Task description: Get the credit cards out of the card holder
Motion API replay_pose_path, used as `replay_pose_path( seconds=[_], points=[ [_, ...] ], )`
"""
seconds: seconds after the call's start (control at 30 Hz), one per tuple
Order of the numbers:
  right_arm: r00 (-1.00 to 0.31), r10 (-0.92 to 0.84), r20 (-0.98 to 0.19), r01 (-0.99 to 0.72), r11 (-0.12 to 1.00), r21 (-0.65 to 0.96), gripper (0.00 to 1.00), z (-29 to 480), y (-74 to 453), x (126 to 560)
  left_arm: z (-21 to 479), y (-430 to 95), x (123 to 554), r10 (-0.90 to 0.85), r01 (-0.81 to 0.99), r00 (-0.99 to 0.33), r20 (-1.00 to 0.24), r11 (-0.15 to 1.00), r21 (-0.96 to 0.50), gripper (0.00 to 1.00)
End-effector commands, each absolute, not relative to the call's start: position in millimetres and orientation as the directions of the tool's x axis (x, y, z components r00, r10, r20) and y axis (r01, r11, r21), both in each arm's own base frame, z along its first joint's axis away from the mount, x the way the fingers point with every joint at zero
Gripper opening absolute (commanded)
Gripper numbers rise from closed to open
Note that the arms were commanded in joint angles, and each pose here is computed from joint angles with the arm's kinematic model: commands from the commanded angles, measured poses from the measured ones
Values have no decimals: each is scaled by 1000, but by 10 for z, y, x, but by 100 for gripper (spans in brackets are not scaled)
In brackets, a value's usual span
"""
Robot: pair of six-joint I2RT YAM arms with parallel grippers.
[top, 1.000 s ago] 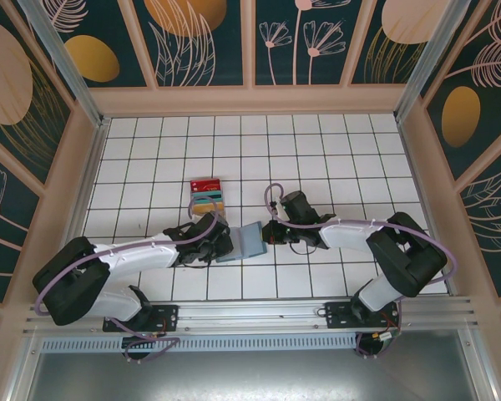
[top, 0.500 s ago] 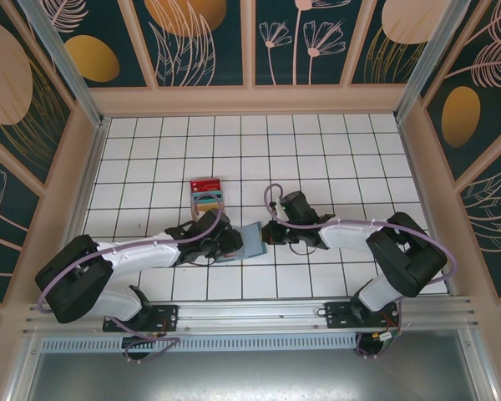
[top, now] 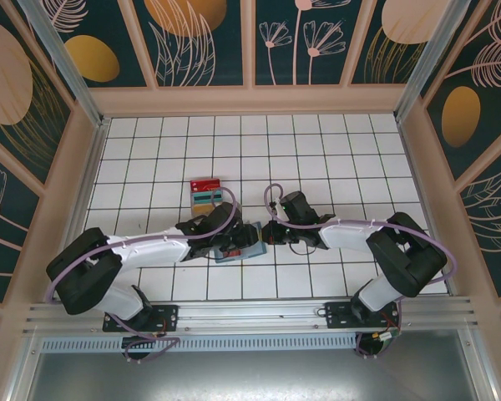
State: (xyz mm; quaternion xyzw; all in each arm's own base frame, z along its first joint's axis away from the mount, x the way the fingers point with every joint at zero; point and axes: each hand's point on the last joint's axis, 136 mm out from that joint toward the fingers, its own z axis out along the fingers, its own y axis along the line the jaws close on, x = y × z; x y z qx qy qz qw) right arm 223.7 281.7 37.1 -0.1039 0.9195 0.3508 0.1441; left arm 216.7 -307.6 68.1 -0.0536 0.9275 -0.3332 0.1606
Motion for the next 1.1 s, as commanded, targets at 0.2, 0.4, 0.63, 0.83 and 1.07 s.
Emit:
replay_pose_path(
  seconds=[0.2,0.4,0.63,0.83,1.07],
  points=[
    [-936,-73,-345,-276,759,590,10,380,2737,2299,783,-2653,2166,-272,-22,-894,-357,821,-571,37],
    [-922,-37,-386,-276,761,586,18,585,2675,2450,727,-2649,2123,-279,-27,-898,-341,807,-590,37],
    [-917,-21,-399,-279,748,602,25,728,2704,2473,620,-2804,2139,-247,-14,-918,-310,802,-597,36],
    [-917,-3,-399,-263,754,601,26,723,2641,2434,704,-3062,2221,-219,34,-925,-311,766,-642,36],
    [-911,23,-411,-250,763,596,32,765,2571,2415,606,-3350,2224,-174,48,-950,-260,738,-673,38]
  ],
)
